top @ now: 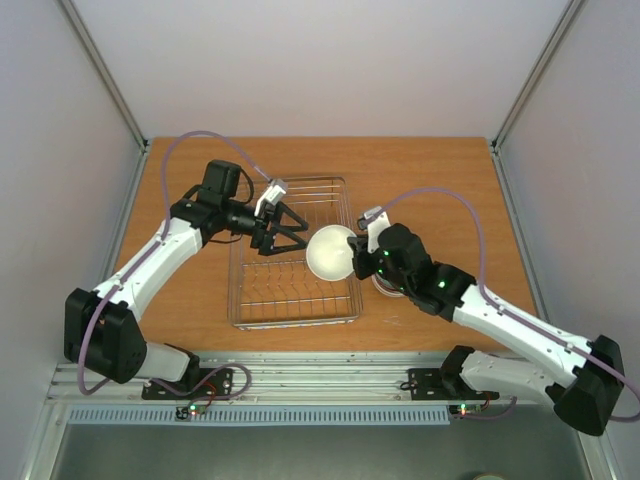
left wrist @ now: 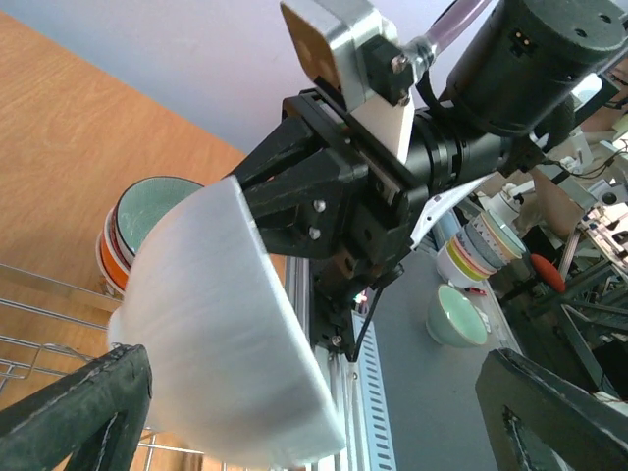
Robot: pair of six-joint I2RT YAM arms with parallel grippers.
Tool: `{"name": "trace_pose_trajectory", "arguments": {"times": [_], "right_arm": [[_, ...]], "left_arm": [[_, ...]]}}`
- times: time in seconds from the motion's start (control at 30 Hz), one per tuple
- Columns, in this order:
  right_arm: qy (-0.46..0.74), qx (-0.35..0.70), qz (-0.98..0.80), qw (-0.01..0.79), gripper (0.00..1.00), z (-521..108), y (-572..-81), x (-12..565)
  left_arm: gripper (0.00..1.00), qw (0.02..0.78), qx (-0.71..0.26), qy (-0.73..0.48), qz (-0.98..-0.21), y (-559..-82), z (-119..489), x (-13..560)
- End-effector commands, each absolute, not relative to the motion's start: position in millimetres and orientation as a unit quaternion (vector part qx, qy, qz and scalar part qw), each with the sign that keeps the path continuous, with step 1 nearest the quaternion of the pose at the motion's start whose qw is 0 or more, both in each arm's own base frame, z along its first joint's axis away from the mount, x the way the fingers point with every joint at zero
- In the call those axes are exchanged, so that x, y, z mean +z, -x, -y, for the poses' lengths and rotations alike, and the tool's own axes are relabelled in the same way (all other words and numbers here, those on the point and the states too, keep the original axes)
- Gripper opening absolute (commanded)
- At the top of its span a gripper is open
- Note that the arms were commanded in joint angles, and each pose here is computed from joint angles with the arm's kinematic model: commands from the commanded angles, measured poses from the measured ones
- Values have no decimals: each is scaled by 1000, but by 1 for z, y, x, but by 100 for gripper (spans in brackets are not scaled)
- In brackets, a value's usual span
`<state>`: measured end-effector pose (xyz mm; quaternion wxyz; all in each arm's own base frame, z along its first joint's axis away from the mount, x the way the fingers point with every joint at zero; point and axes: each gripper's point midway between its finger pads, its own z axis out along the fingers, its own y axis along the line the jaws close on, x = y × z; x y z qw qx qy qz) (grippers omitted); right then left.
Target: Load the bowls into the dish rack
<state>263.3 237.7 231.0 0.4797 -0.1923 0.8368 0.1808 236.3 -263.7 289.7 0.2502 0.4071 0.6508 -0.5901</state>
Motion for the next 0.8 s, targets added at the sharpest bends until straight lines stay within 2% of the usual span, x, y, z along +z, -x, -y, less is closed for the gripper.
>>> {"name": "trace_pose_trajectory", "arguments": {"times": [0.0, 0.43, 0.77], "right_arm": [[189, 294, -764, 543, 1, -246, -254, 284], [232, 359, -711, 559, 1, -254, -234, 301], [238, 358, -708, 560, 1, -259, -239, 299]], "left_arm": [[92, 250, -600, -415, -636, -231, 261, 289], [92, 214, -578, -426, -663, -229, 272, 256], [92, 186, -618, -445, -621, -204, 276, 274]]}}
